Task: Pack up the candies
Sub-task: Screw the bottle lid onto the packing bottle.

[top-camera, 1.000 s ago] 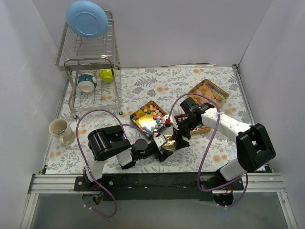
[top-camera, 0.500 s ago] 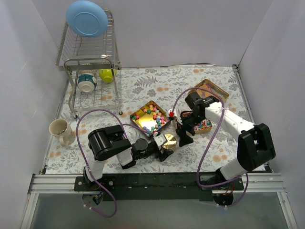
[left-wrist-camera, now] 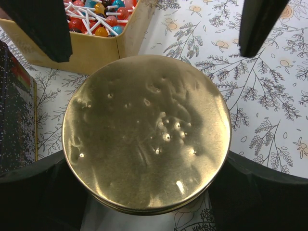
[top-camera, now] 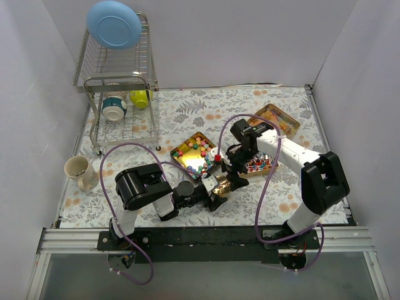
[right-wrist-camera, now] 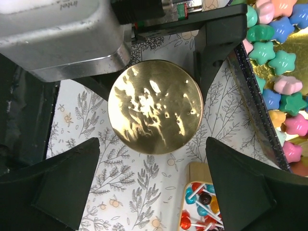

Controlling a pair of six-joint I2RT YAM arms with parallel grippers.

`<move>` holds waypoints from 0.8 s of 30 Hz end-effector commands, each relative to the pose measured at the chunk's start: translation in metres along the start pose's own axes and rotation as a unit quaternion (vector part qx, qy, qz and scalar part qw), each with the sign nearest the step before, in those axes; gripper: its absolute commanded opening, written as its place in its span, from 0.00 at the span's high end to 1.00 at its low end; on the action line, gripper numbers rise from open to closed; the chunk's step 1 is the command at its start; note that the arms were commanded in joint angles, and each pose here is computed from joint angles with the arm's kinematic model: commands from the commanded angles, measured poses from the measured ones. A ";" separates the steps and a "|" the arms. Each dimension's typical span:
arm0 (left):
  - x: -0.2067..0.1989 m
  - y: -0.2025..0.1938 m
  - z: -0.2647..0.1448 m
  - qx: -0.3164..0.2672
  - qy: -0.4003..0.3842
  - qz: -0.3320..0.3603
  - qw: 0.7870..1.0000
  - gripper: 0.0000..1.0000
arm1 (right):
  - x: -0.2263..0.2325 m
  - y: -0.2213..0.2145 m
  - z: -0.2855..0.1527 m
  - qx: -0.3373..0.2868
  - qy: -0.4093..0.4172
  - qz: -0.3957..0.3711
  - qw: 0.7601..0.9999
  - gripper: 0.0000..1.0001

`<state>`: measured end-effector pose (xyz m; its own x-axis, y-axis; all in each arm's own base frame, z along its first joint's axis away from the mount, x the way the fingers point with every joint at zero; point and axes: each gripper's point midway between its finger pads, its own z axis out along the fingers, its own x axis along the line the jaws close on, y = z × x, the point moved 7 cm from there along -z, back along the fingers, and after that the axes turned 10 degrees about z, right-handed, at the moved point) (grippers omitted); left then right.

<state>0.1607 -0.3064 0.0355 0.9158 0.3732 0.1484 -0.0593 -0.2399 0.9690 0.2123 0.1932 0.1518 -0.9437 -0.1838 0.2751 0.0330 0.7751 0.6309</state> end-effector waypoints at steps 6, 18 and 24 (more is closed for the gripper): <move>-0.013 -0.059 -0.025 0.148 -0.024 -0.030 0.988 1.00 | -0.007 0.010 0.017 0.010 0.024 -0.082 0.996 0.02; -0.012 -0.059 -0.026 0.149 -0.022 -0.028 0.988 1.00 | -0.010 0.008 0.034 0.015 0.035 -0.079 0.996 0.11; -0.013 -0.059 -0.025 0.149 -0.023 -0.032 0.988 1.00 | -0.003 -0.006 0.041 0.000 -0.013 -0.059 0.998 0.22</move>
<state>0.1611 -0.3061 0.0352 0.9152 0.3696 0.1603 -0.0701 -0.2458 0.9668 0.2070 0.2150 0.1282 -0.9263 -0.3080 0.2172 -0.0998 0.7562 0.6467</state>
